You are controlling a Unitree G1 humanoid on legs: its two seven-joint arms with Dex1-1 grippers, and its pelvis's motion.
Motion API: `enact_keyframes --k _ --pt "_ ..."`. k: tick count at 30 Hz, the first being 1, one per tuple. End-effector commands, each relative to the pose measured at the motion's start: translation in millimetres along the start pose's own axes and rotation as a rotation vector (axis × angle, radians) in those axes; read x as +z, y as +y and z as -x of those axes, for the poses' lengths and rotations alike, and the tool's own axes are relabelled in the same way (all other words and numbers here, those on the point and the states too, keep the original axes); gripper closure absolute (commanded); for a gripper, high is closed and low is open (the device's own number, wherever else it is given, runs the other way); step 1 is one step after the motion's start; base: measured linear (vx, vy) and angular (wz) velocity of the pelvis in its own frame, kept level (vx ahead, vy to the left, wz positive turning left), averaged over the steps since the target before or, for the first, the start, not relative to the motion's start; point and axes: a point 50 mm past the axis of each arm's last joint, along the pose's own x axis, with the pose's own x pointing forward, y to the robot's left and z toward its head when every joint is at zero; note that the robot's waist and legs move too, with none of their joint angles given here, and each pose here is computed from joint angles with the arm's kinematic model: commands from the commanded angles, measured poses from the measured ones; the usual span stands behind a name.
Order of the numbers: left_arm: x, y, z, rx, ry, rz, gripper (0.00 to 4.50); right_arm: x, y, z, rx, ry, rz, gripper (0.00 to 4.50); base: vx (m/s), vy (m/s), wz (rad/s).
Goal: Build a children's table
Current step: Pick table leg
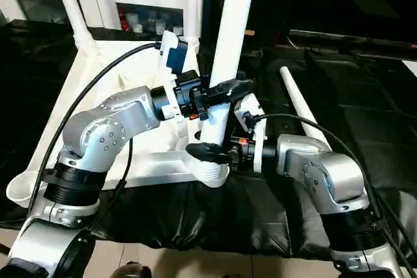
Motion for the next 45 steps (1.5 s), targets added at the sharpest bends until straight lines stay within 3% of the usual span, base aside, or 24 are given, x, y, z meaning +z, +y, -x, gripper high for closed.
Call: enact_keyframes --k 1,8,11,17,36,37,45 --pt "2.1 -4.9 -1.1 -0.035 -0.002 -0.022 2.65 2.2 -2.1 5.7 -0.029 0.003 0.012 2.56 0.000 0.000 0.00" --pt "2.0 -5.0 0.2 -0.042 0.001 -0.025 2.65 4.6 -2.3 7.0 -0.044 -0.007 0.050 2.57 0.000 0.000 0.00" --pt "2.1 -4.4 0.9 -0.041 0.002 -0.027 2.65 5.5 -0.4 8.6 -0.024 -0.019 0.040 1.84 0.000 0.000 0.00" --pt "2.2 -4.1 1.7 -0.046 0.006 -0.027 2.65 5.7 -2.9 11.6 -0.056 -0.020 0.052 1.38 0.000 0.000 0.00" --pt "3.4 -5.5 -0.3 -0.057 -0.001 -0.027 2.65 1.2 5.0 9.3 0.020 -0.017 -0.007 1.37 0.000 0.000 0.00" --pt "3.5 -5.7 -0.6 -0.058 -0.002 -0.026 2.65 0.9 5.4 9.1 0.025 -0.016 -0.013 1.64 0.000 0.000 0.00" --pt "2.8 -7.4 -1.1 -0.067 0.001 -0.023 2.65 -1.9 7.6 8.9 0.042 -0.002 -0.033 2.26 0.000 0.000 0.00"
